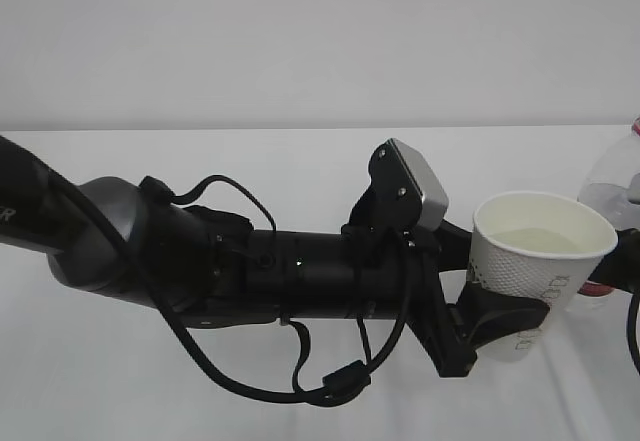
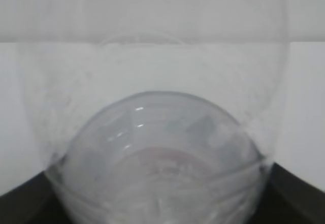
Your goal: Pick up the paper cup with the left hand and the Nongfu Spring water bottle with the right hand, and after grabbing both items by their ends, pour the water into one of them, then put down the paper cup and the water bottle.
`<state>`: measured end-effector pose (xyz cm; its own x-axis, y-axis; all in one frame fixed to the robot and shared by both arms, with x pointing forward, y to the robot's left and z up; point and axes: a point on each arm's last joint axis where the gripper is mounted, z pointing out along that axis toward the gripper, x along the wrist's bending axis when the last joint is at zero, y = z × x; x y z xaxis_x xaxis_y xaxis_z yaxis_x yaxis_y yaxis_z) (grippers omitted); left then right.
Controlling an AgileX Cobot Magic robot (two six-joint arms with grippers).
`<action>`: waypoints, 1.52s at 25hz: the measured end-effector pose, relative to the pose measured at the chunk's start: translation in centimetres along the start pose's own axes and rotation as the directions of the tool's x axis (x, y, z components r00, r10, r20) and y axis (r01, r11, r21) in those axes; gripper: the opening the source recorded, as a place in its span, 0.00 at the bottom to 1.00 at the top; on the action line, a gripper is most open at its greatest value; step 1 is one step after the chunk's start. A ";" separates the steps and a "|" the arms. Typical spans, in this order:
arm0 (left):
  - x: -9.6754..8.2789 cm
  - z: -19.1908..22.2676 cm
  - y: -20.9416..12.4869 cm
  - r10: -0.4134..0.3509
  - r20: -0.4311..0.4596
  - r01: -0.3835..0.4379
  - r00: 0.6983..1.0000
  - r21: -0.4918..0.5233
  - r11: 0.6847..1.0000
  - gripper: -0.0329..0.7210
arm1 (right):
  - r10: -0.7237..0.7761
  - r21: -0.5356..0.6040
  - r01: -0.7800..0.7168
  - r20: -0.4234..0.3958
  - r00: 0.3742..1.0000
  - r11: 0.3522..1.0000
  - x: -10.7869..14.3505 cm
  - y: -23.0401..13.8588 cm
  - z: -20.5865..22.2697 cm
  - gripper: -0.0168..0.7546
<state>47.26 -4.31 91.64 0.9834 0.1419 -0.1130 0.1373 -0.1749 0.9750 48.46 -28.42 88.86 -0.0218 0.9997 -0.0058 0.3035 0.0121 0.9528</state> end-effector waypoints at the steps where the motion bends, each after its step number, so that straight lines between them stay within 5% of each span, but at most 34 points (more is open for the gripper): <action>1: 0.0 0.0 0.0 0.000 0.000 0.000 1.000 0.000 1.000 0.70 | -0.001 0.000 0.001 -0.002 1.000 1.000 0.0 0.0 0.0 0.77; 13: 0.0 0.0 0.0 0.000 0.000 0.000 1.000 0.000 1.000 0.70 | -0.002 0.000 0.002 -0.005 1.000 1.000 0.0 0.0 0.0 0.77; 18: 0.0 0.0 0.0 0.000 0.000 0.000 1.000 0.000 1.000 0.70 | 0.009 0.015 -0.008 -0.010 1.000 1.000 0.1 -0.3 -0.4 0.88; 27: 0.0 0.0 0.0 0.000 0.000 0.000 1.000 0.000 1.000 0.70 | 0.013 0.081 -0.012 -0.013 1.000 0.997 0.0 -1.7 -2.2 0.89; 38: 0.0 0.0 0.0 0.000 0.000 0.000 1.000 0.000 1.000 0.70 | 0.028 0.020 -0.027 -0.016 0.999 0.999 -0.1 -0.5 -4.7 0.89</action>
<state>47.26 -4.31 91.64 0.9834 0.1419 -0.1130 0.1373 -0.1749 0.9750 43.84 -28.63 89.83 -0.0287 0.9993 0.0256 0.3226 -0.0150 0.9464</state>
